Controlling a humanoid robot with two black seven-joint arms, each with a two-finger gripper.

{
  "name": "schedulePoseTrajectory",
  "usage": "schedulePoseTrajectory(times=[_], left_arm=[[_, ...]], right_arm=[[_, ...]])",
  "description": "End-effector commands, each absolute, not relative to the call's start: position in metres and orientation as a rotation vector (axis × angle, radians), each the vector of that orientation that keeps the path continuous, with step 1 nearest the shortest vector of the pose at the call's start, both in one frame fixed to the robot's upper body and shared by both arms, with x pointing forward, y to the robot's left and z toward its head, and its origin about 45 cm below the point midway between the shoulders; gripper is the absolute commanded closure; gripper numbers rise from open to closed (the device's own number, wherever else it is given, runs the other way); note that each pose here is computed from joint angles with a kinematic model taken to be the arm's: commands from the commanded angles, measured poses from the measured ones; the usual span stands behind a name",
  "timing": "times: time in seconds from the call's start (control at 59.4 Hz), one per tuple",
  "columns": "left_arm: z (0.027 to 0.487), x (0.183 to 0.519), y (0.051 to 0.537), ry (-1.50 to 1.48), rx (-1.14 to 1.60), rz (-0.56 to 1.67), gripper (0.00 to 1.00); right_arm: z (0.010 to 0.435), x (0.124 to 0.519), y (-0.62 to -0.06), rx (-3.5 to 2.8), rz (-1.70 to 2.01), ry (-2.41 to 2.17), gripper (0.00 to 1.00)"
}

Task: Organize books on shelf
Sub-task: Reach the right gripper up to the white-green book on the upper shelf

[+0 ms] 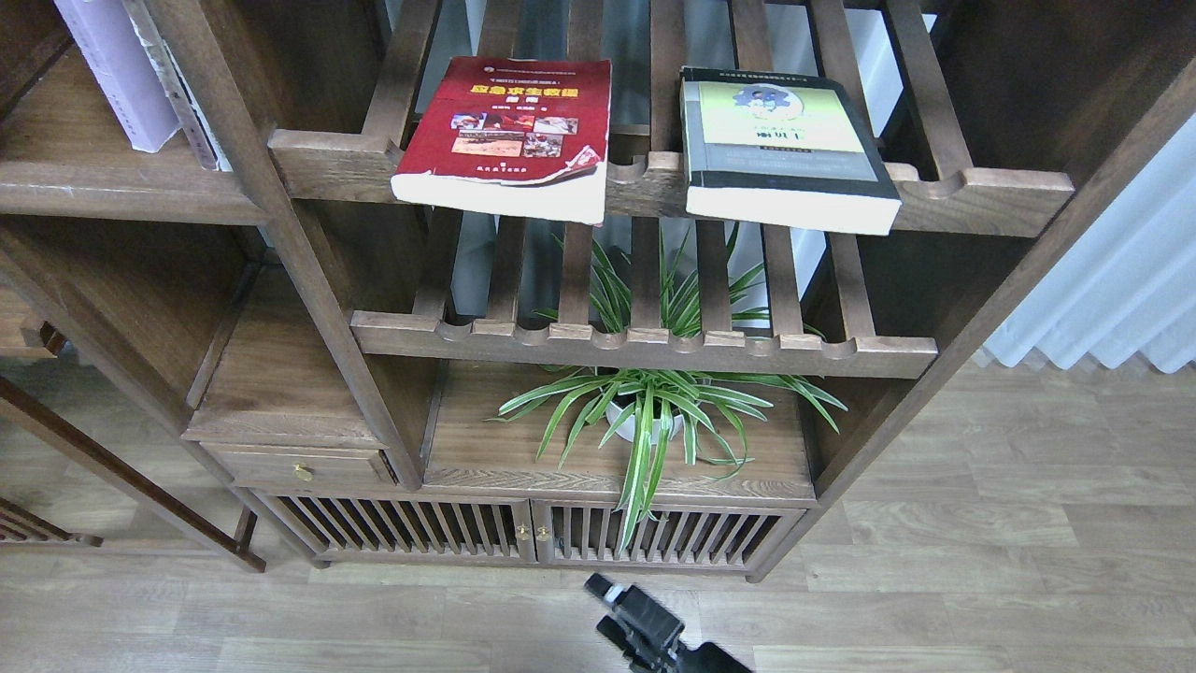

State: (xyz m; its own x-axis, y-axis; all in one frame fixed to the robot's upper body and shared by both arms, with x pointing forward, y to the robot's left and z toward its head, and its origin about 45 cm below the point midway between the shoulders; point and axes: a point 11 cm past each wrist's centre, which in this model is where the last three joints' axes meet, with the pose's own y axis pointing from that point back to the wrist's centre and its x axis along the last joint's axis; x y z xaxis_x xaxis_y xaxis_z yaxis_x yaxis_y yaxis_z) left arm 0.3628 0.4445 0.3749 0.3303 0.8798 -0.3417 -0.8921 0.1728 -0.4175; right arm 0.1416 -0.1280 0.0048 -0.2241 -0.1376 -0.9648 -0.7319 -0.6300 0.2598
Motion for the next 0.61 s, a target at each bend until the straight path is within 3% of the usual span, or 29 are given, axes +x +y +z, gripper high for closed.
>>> schedulePoseTrajectory(times=[0.0, 0.236, 0.387, 0.538, 0.589], left_arm=[[0.336, 0.332, 0.443, 0.124, -0.59, 1.268, 0.12], [0.26, 0.288, 0.455, 0.32, -0.535, 1.374, 0.06], [0.215, 0.259, 0.457, 0.442, -0.494, 1.435, 0.02], [0.193, 0.243, 0.453, 0.507, -0.492, 1.462, 0.02], [0.19, 0.242, 0.452, 0.517, -0.486, 1.461, 0.02]], right_arm=[[0.014, 0.151, -0.129, -1.61, 1.858, 1.02, 0.0], [0.044, 0.16, -0.118, -1.613, 1.797, 0.916, 0.01], [0.069, 0.188, -0.133, -1.604, 1.666, 0.901, 0.01], [0.141, 0.211, -0.128, -1.705, 1.461, 0.729, 0.05], [0.146, 0.212, -0.126, -1.729, 1.444, 0.715, 0.05]])
